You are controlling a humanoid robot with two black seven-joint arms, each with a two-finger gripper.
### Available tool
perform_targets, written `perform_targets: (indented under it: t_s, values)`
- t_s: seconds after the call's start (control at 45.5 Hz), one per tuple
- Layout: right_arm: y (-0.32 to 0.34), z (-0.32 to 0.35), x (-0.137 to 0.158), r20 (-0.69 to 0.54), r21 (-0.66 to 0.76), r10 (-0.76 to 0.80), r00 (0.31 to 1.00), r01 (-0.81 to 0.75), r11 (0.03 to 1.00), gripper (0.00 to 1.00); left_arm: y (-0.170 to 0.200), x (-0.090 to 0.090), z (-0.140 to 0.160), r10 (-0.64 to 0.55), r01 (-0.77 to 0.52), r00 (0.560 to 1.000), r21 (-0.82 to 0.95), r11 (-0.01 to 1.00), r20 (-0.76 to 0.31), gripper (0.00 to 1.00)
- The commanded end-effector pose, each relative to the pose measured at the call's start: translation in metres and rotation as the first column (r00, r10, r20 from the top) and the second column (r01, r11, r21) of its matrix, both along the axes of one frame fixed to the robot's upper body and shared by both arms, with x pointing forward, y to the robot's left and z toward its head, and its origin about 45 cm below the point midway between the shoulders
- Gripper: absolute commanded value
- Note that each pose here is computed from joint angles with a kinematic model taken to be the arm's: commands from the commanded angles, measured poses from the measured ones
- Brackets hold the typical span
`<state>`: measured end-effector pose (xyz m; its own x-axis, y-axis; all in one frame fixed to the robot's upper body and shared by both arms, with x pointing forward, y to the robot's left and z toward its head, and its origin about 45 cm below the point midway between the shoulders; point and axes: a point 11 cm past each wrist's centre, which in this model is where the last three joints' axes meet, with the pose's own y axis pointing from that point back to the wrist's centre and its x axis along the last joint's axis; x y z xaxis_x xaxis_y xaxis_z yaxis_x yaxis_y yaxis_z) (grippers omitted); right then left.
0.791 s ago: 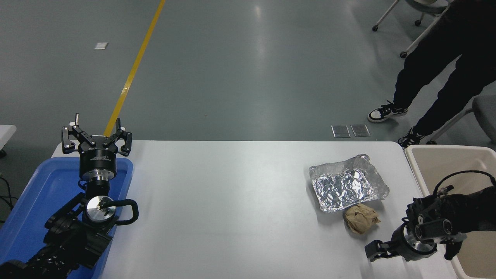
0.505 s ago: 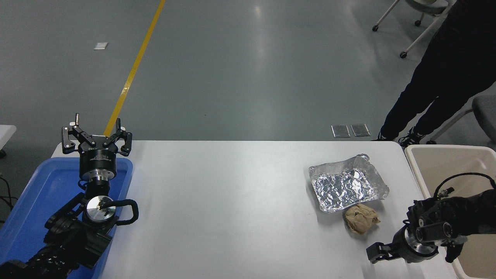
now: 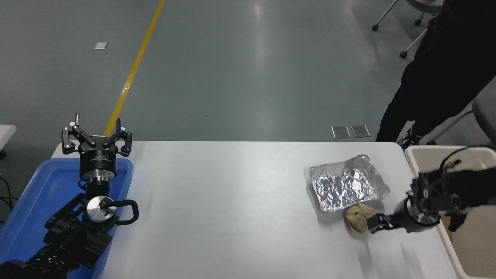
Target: Pick up foil plate and place in dustbin
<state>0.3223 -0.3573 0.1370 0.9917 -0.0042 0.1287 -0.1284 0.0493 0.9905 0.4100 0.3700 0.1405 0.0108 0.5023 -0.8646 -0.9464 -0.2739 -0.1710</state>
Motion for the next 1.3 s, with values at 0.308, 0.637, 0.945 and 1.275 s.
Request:
perform_targets:
  t_s: [0.308, 0.637, 0.945, 1.275]
  values:
    - [0.019, 0.203, 0.051, 0.167, 0.028, 0.004, 0.986, -0.009, 1.0, 1.0, 0.001, 0.0, 0.001, 0.001, -0.001, 1.0, 0.002, 1.0, 0.001, 0.99]
    - [0.014, 0.23, 0.066, 0.254, -0.106, 0.119, 0.96, -0.094, 0.99, 1.0, 0.001, 0.0, 0.0, 0.002, -0.002, 1.0, 0.003, 1.0, 0.0, 0.99]
    - [0.014, 0.242, 0.101, 0.389, -0.171, 0.15, 0.909, -0.089, 0.981, 1.0, 0.001, 0.0, 0.0, 0.0, 0.0, 1.0, 0.002, 1.0, 0.0, 0.99]
    - [-0.022, 0.123, 0.127, 0.483, -0.231, 0.164, 0.86, -0.055, 0.971, 1.0, 0.001, 0.0, 0.0, 0.0, 0.0, 1.0, 0.002, 1.0, 0.0, 0.99]
